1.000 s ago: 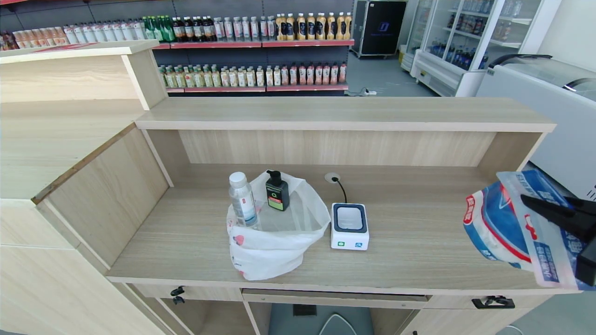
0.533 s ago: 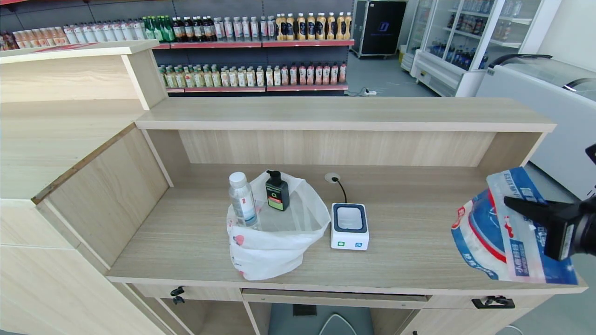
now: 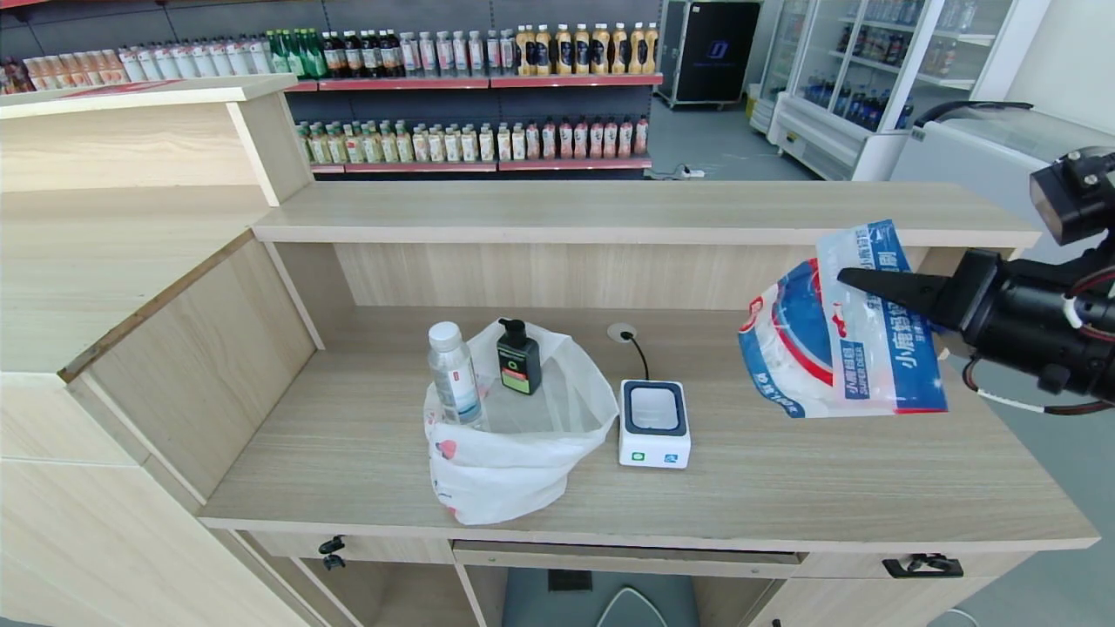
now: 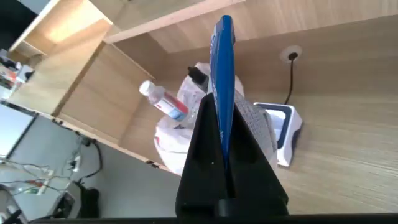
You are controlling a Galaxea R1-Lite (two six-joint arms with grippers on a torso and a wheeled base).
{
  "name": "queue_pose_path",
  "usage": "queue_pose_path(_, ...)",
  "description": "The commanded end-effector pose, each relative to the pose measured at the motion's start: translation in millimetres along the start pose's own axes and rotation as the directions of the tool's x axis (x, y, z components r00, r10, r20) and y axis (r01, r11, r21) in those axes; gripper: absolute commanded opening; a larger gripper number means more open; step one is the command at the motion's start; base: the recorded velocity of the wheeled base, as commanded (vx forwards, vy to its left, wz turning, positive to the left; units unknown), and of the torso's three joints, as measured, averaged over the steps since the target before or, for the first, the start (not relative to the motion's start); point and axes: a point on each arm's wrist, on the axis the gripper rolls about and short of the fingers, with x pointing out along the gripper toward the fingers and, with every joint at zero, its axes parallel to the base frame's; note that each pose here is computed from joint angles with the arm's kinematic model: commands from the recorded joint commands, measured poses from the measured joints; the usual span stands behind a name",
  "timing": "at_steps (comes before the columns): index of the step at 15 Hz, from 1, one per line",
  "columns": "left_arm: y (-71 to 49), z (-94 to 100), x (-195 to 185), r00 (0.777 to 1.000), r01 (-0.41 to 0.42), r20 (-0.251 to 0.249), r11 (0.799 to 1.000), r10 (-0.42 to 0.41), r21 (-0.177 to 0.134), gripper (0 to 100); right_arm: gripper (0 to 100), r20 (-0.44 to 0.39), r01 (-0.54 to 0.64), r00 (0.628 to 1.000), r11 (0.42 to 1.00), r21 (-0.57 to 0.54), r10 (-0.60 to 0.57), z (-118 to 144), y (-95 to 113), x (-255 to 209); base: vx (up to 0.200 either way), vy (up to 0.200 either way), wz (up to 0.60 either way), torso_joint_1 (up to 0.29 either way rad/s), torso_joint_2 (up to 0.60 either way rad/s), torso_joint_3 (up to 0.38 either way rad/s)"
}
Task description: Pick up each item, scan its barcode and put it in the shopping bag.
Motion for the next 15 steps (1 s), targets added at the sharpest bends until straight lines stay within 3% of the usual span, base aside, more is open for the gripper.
queue_pose_path(1,0.0,0.0,0.0,1.000,0.000,-0.001,1.000,0.000,0.000,100,0,-0.040,-0.021,0.999,0.994,0.108,0.026,-2.9,-12.6,24.3,0.000,0.000,0.00,0.000,0.00,0.000)
queue_pose_path(6,0.0,0.1,0.0,1.000,0.000,0.001,1.000,0.000,0.000,100,0,-0.108,-0.066,0.987,0.910,0.409,0.121,-4.7,-41.0,40.4,0.000,0.000,0.00,0.000,0.00,0.000)
queue_pose_path(8,0.0,0.0,0.0,1.000,0.000,-0.001,1.000,0.000,0.000,100,0,-0.119,-0.046,0.984,0.839,0.542,0.130,-5.9,-51.7,45.1,0.000,0.000,0.00,0.000,0.00,0.000)
queue_pose_path(11,0.0,0.1,0.0,1.000,0.000,0.001,1.000,0.000,0.000,100,0,-0.126,-0.040,0.978,0.738,0.674,0.168,-6.4,-62.4,50.6,0.000,0.000,0.00,0.000,0.00,0.000)
queue_pose_path(15,0.0,0.0,0.0,1.000,0.000,-0.001,1.000,0.000,0.000,100,0,-0.170,0.006,0.969,0.665,0.747,0.182,-17.2,-72.4,56.9,0.000,0.000,0.00,0.000,0.00,0.000)
